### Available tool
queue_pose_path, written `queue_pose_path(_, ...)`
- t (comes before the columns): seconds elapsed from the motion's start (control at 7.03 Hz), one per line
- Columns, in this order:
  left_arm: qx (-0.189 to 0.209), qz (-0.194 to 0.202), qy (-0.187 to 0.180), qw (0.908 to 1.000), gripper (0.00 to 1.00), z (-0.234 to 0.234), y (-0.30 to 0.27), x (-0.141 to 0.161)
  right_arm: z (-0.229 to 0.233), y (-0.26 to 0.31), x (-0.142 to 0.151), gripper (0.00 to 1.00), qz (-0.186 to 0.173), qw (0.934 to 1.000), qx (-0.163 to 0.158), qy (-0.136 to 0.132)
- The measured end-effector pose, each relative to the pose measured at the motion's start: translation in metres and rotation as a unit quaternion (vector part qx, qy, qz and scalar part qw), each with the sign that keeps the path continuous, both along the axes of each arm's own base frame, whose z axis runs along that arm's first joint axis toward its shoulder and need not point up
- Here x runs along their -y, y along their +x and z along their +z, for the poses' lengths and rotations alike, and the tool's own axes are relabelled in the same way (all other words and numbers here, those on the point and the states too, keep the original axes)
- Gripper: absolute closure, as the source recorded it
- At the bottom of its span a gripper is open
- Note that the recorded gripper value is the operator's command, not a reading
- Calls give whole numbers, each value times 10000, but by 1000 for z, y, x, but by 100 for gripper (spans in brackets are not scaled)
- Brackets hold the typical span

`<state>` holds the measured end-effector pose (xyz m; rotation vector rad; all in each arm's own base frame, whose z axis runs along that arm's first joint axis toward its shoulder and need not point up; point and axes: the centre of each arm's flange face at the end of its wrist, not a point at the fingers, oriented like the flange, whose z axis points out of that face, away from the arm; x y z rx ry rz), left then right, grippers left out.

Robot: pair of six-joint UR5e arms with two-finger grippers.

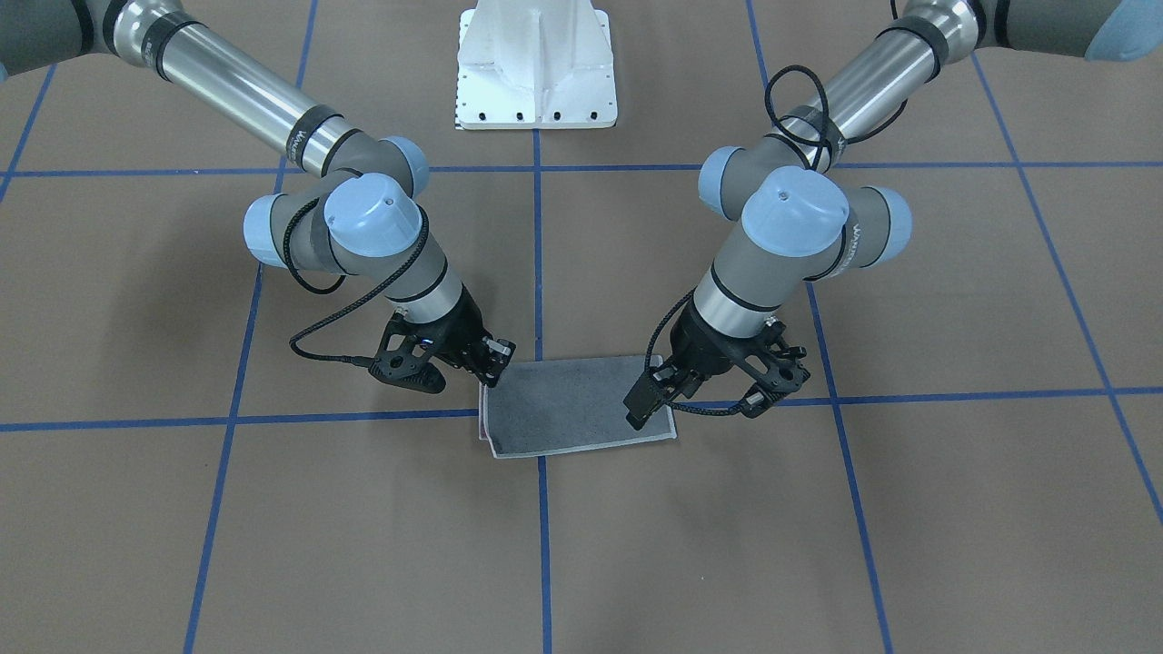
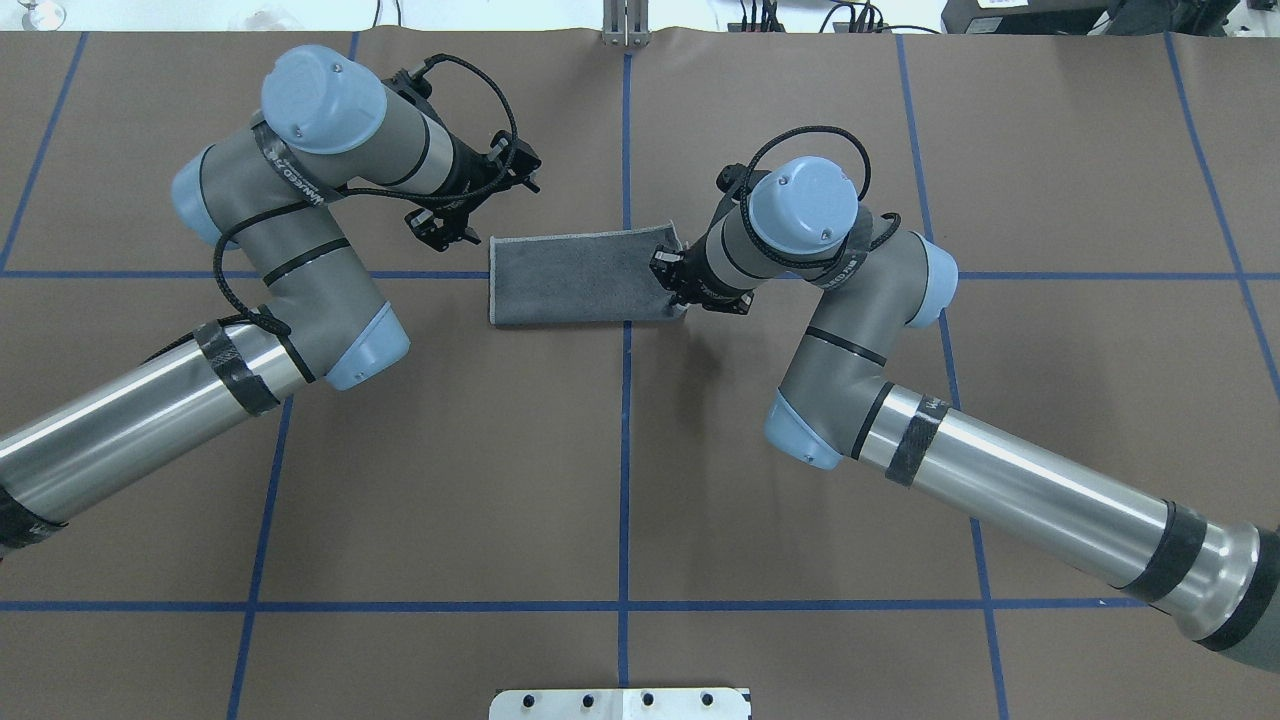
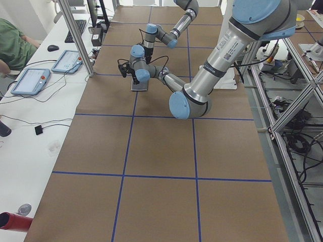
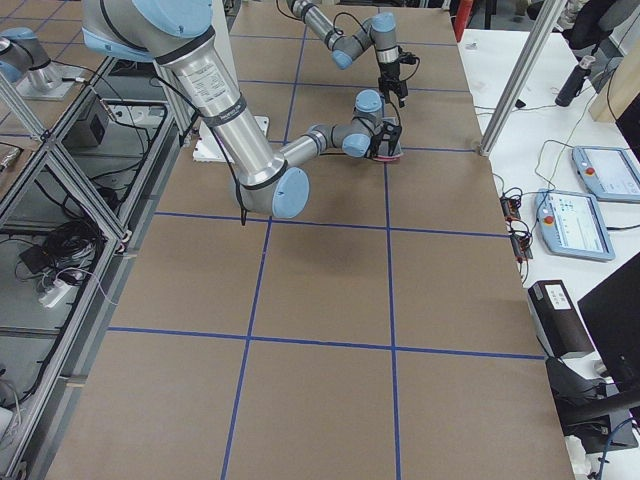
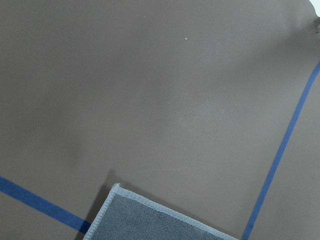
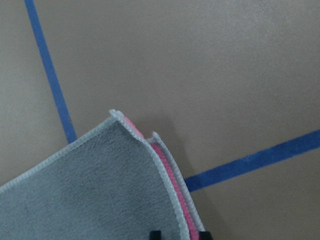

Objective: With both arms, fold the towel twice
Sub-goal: 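Lift the strip end with the right gripper and fold it toward the robot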

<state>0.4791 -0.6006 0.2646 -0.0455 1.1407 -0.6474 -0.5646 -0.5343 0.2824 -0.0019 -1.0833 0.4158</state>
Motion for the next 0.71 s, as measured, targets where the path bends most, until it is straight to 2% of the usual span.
queue_pose_path(0.43, -46, 21, -41, 10000, 1, -1, -12, 7, -28, 29, -25, 100, -303, 9984, 427, 233)
queue_pose_path(0.71, -71, 29, -75, 9999, 1, 0, -20, 12, -50, 28, -51, 100, -517, 9956, 640, 457)
